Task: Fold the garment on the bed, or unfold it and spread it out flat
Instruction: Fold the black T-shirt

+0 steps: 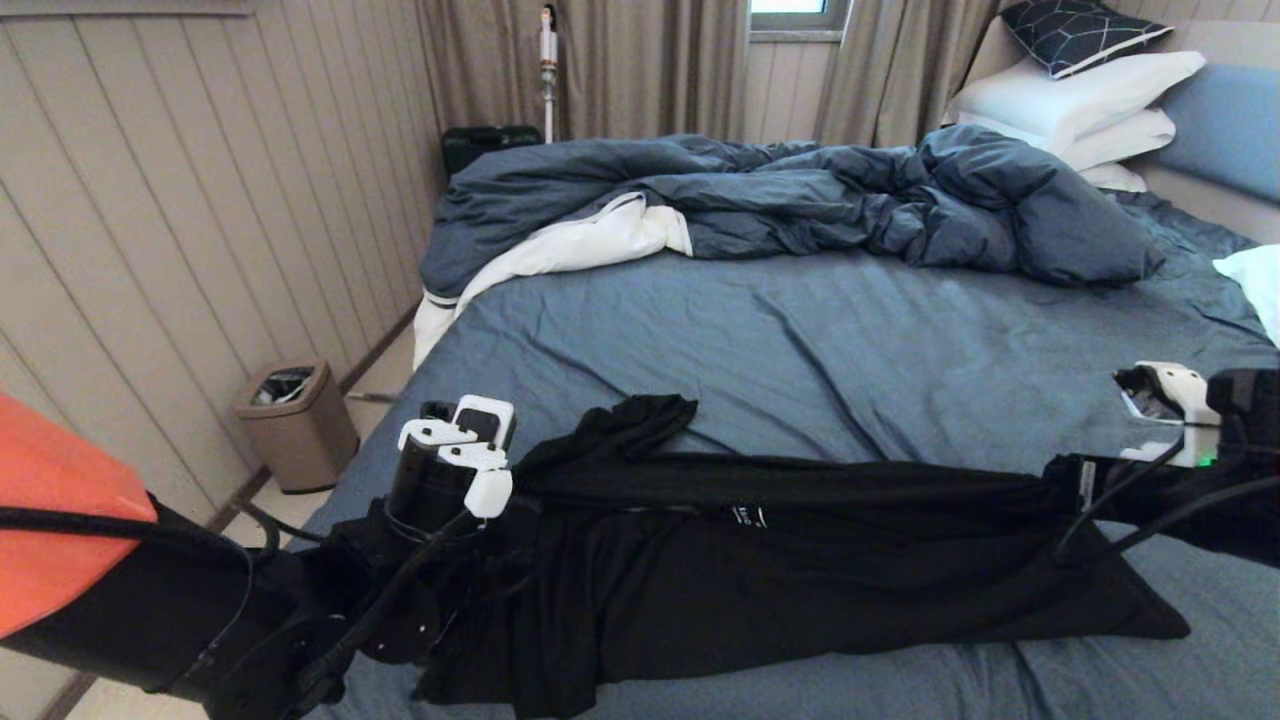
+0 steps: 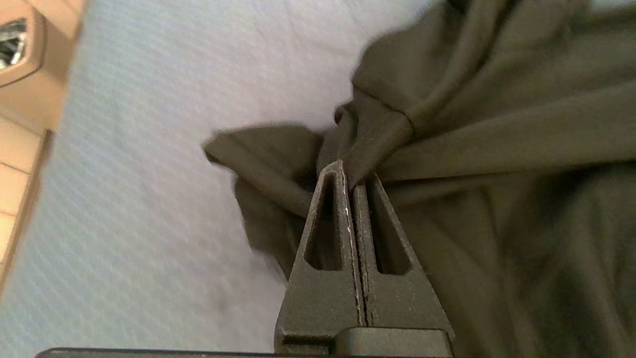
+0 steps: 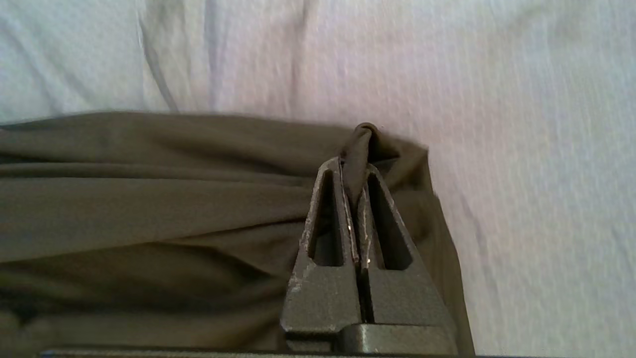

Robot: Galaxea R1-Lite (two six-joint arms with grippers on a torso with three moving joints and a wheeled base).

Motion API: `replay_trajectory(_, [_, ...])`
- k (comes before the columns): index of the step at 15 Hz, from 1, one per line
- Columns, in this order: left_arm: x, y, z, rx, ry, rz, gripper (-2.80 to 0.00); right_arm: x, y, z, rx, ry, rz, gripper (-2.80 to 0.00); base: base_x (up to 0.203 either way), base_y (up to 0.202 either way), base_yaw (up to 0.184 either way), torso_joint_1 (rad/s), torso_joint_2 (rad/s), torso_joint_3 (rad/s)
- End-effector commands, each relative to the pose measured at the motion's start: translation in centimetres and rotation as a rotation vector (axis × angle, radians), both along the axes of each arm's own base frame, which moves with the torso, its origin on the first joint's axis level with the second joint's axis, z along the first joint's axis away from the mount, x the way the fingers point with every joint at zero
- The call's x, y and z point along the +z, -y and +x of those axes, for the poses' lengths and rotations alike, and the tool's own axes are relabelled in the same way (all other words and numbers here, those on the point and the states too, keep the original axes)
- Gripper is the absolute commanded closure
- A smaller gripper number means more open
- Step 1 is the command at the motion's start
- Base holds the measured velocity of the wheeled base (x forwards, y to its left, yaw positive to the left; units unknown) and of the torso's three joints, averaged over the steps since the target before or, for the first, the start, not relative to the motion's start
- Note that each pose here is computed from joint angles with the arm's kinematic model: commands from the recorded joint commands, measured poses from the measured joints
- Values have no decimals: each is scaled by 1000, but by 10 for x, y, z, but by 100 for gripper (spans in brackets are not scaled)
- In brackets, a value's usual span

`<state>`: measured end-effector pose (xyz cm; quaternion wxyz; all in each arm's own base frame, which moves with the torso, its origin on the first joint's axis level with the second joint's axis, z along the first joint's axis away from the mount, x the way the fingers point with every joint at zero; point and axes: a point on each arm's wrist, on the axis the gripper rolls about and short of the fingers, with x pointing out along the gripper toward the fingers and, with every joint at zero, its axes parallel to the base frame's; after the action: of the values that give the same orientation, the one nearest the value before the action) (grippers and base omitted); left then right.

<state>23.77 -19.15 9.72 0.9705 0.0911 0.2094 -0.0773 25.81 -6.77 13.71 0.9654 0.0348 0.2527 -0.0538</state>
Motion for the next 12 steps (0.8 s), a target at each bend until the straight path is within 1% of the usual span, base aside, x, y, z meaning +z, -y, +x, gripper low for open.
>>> replay_trajectory(1, [-8,1,-8,-17,-17,15,0,-5,0,-7,-3,-15,6,0,0,0,0,0,0,0])
replay_trajectory(4, [-15,0,-11,-16,-39,22,0,-16,0,-9,1,-51,12,0,0,0,0,0,0,0])
replay_trajectory(6, [-21,-1,-15,-16,-59,33,0,-21,0,-9,7,-48,2,0,0,0,0,0,0,0])
replay_trajectory(7, [-22,-1,-17,-13,-64,32,-280,-21,0,-8,9,-32,-5,0,0,0,0,0,0,0])
replay_trajectory(8, [-23,-2,-19,0,-64,34,-280,-21,-1,-9,15,-25,-11,0,0,0,0,0,0,0])
replay_trajectory(12, [-9,-8,-25,2,-32,3,-280,-15,-2,-11,18,-2,-18,0,0,0,0,0,0,0])
